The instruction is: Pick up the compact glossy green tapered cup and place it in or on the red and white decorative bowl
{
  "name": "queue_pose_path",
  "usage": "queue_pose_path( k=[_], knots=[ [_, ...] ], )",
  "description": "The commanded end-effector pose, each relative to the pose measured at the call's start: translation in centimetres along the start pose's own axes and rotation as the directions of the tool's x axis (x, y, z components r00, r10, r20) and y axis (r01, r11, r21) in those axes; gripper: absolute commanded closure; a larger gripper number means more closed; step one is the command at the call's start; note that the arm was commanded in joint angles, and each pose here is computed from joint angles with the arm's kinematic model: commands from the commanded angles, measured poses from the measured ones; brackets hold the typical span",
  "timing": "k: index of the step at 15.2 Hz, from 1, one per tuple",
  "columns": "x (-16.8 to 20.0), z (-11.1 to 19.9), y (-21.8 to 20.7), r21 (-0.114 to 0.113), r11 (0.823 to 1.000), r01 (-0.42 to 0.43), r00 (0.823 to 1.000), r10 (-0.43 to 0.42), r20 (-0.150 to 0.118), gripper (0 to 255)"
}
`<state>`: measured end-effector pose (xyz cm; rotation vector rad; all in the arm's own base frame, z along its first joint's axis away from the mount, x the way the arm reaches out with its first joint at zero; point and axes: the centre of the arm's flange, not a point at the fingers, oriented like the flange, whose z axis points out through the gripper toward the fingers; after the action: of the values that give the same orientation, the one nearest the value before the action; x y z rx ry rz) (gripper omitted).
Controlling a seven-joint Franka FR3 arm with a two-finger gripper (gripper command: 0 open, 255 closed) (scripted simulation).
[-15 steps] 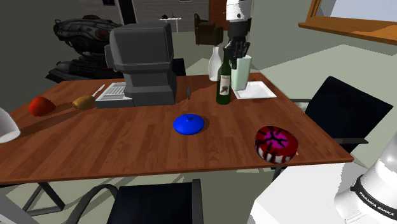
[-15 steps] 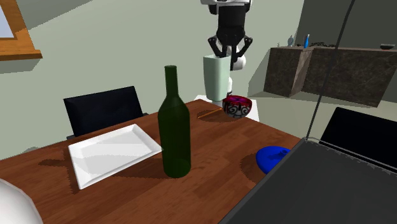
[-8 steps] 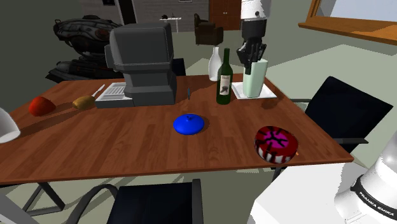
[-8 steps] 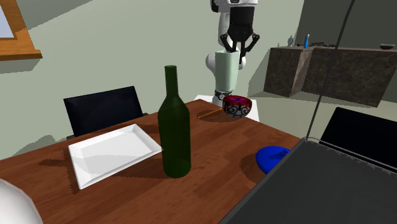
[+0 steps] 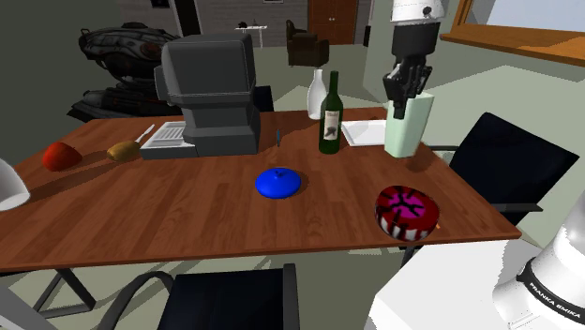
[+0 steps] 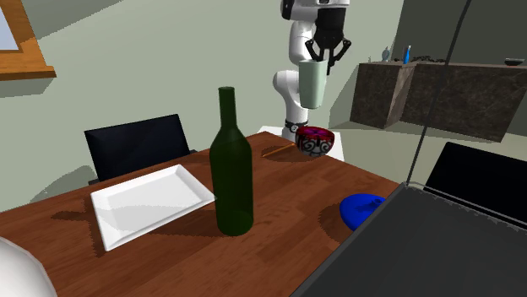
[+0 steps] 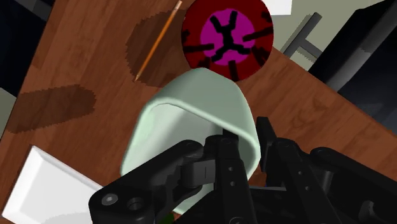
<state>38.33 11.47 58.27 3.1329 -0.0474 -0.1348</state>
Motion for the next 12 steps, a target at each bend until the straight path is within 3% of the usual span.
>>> queue_pose_path(
  k=[1, 4, 12],
  knots=[
    [-2.5, -0.3, -0.8, 0.000, 1.000, 0.000, 1.000, 0.000, 0.000, 255],
    [-6.9, -0.6, -1.8, 0.000, 1.000, 0.000, 1.000, 0.000, 0.000, 255],
    [-6.5, 3.6, -1.9, 0.000, 1.000, 0.000, 1.000, 0.000, 0.000, 255]
  ],
)
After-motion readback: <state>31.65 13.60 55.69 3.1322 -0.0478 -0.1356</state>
